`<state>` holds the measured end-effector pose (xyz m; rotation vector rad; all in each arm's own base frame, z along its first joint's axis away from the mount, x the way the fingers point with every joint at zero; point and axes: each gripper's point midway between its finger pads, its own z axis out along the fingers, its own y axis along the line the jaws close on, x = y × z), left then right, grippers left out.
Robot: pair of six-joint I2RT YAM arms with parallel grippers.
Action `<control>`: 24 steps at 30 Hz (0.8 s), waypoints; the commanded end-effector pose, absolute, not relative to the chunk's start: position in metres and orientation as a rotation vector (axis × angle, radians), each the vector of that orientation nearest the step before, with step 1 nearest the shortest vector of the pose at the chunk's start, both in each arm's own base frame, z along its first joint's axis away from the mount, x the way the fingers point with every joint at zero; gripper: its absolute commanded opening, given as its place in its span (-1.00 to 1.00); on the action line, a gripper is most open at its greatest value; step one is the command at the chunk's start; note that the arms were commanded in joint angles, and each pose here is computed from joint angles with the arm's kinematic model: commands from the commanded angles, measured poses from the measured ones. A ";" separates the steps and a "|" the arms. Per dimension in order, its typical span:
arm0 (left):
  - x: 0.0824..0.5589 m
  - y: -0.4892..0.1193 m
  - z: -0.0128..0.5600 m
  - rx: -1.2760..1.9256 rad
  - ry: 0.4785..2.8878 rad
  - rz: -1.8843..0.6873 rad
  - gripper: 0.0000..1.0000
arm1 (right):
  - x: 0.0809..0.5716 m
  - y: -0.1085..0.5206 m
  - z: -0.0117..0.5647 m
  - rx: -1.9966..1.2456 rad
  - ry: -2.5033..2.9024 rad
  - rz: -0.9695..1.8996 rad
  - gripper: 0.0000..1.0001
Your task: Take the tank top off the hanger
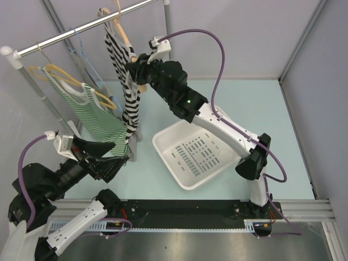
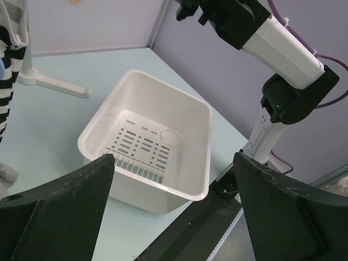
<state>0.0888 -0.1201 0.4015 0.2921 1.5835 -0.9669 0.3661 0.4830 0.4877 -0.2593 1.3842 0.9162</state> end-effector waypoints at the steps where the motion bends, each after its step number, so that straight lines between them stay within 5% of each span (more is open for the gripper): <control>1: 0.085 -0.124 0.425 0.313 1.537 -1.001 0.91 | 0.326 0.434 0.569 -0.159 1.157 1.010 -1.00; 10: 0.101 -0.135 0.491 0.320 1.419 -1.000 0.90 | 0.286 0.405 0.524 -0.239 1.188 1.037 -1.00; 24: 0.202 -0.166 0.536 0.302 1.529 -0.698 0.94 | 0.217 0.364 0.470 -0.412 1.329 1.160 -1.00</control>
